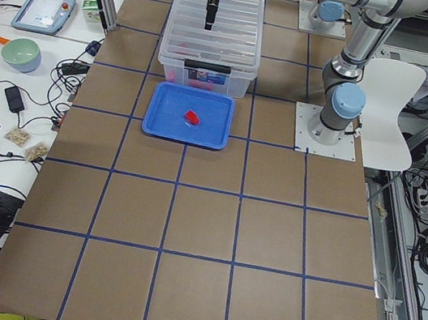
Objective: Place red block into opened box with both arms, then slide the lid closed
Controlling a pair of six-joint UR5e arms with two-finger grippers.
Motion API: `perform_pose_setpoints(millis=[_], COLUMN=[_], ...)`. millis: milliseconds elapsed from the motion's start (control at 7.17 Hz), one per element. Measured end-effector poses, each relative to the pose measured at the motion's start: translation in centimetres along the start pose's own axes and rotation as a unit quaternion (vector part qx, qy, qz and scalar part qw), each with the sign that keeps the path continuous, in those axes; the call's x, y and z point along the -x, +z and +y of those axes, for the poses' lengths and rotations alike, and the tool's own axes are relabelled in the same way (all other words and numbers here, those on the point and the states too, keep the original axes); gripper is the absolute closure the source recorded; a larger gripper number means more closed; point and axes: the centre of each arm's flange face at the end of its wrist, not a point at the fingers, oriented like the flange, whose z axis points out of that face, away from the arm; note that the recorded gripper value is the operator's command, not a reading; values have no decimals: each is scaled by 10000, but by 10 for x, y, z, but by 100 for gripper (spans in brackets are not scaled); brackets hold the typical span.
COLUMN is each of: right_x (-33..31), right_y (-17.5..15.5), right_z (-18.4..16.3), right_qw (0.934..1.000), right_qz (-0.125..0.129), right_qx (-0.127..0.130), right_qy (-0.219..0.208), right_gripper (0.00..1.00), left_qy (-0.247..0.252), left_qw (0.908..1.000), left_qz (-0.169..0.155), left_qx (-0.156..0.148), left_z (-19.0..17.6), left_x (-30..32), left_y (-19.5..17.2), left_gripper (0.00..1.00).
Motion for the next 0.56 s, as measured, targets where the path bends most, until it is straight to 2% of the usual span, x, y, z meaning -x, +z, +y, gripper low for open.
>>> perform_pose_setpoints(millis=[279, 558], right_x=[-7, -29], right_y=[1, -1], right_z=[-3, -4], right_qw=[9999, 9995], right_qz=[66, 283], right_qx=[-81, -73], right_qy=[-24, -113], right_gripper=[0, 0], left_qy=[-66, 40], left_qw=[9991, 9953], left_qz=[355, 812], left_qx=[223, 533], left_z=[-7, -15], left_x=[62, 137], left_y=[12, 58], left_gripper=[0, 0])
